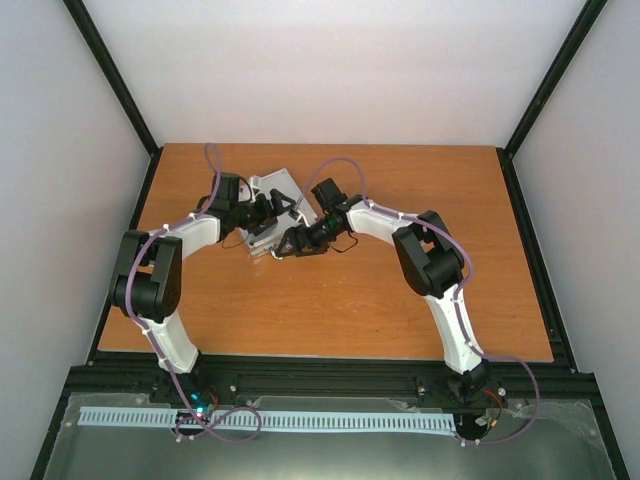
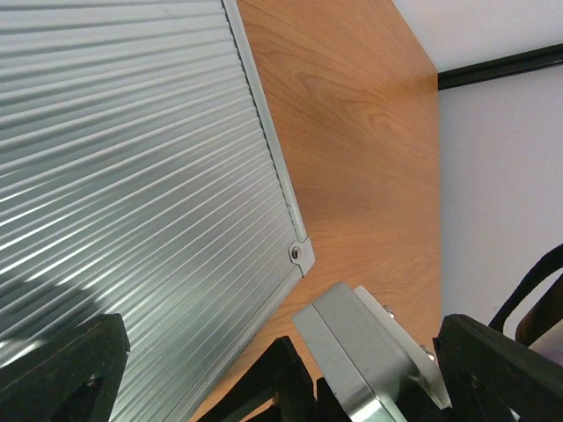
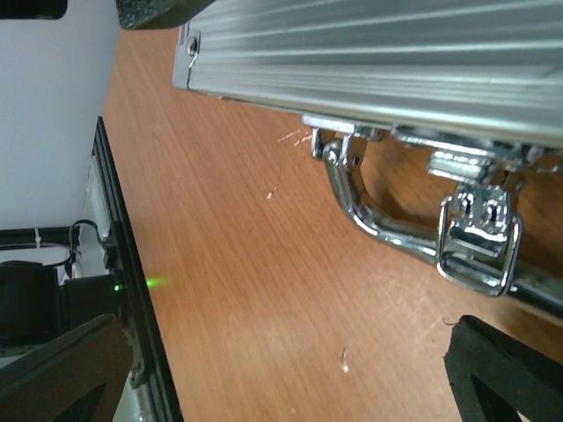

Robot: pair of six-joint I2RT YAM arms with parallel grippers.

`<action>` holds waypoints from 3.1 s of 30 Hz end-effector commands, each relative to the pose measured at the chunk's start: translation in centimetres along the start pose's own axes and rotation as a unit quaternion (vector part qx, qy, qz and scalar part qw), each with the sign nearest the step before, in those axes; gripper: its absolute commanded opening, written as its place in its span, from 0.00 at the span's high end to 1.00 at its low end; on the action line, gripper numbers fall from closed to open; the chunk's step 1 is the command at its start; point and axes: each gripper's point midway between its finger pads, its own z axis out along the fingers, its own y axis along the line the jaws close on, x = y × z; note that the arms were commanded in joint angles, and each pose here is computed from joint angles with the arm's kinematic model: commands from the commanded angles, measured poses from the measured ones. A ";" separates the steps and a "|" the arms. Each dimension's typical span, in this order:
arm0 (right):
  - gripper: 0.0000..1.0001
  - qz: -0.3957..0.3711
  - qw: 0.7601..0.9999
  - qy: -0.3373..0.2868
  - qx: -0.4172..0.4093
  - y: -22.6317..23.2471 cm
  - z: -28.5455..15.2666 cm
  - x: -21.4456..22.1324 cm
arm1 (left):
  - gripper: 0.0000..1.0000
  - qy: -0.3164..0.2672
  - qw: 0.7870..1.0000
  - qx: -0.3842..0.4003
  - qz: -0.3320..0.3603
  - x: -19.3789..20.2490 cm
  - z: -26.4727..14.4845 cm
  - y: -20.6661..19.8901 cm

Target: Pack up texas hold em set

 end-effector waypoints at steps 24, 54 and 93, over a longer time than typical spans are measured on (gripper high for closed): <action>0.00 -0.064 0.971 -0.232 -0.012 5.4 -4.0 -9.3 | 0.00 0.095 0.982 -0.129 -0.098 7.2 -1.4 7.5; 0.00 -0.075 0.960 -0.269 -0.008 11.5 -11.0 -9.8 | 0.01 0.063 0.985 -0.111 -0.115 4.3 -3.3 8.2; 0.00 0.107 0.966 -0.233 0.041 -0.5 1.1 -1.0 | 0.02 0.037 0.989 -0.091 -0.111 -1.1 -4.3 7.9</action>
